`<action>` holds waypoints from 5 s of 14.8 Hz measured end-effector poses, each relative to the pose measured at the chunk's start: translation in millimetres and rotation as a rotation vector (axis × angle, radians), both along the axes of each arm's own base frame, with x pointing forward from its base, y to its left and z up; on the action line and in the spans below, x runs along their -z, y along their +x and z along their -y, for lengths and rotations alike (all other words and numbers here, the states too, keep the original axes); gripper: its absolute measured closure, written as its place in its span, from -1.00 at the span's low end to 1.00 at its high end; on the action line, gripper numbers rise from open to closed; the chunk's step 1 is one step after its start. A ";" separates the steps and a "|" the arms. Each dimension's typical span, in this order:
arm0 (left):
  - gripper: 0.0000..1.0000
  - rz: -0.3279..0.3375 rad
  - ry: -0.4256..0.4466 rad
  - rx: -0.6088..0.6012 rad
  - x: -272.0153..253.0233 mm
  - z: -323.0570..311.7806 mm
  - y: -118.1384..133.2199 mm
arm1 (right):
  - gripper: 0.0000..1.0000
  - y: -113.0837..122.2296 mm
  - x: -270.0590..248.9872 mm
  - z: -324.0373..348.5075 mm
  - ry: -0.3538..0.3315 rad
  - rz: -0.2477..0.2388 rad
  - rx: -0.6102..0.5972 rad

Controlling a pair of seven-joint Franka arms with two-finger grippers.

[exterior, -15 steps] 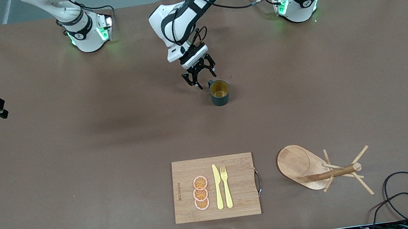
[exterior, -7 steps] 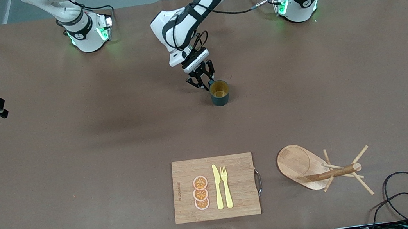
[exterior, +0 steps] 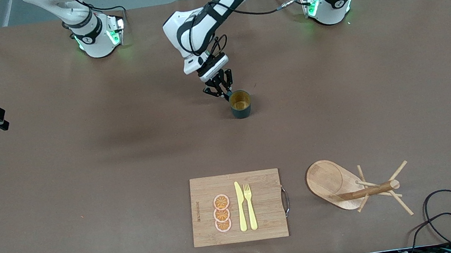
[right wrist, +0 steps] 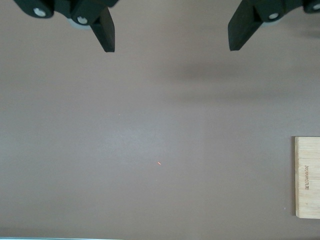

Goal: Pass cup and hang on rack
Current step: 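Lower the left gripper and grasp the teal mug by its rim, then lift the mug with the left gripper and carry it to the rack, then hang the mug handle on a rack peg with the left gripper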

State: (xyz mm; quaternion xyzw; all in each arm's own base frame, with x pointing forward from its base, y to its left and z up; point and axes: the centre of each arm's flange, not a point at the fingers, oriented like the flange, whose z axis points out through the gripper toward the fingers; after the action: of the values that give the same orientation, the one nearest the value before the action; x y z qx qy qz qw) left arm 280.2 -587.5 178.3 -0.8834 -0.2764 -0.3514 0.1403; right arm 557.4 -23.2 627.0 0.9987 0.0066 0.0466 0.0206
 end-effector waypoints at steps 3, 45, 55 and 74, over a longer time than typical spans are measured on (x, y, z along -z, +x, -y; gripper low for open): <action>0.58 0.008 -0.016 0.005 -17.4 8.5 18.1 | -1.00 0.0 0.0 0.1 0.000 0.000 -0.002; 0.58 -0.578 -1.542 -0.305 -285.9 -447.5 441.4 | -1.00 -0.1 0.0 2.7 -0.002 -0.001 -0.017; 0.58 -0.563 -1.569 -0.318 -237.5 -502.5 456.8 | -1.00 -0.1 0.0 2.7 -0.002 -0.001 -0.017; 0.58 -0.546 -1.730 -0.286 -202.2 -558.2 464.0 | -1.00 -0.1 0.0 2.7 -0.002 -0.001 -0.017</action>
State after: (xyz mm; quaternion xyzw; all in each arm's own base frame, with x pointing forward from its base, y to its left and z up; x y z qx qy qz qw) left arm 744.2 -29.3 380.5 -0.6904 -0.5069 0.2194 -0.4672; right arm 557.3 -25.9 627.0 0.9986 0.0153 0.0463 0.0212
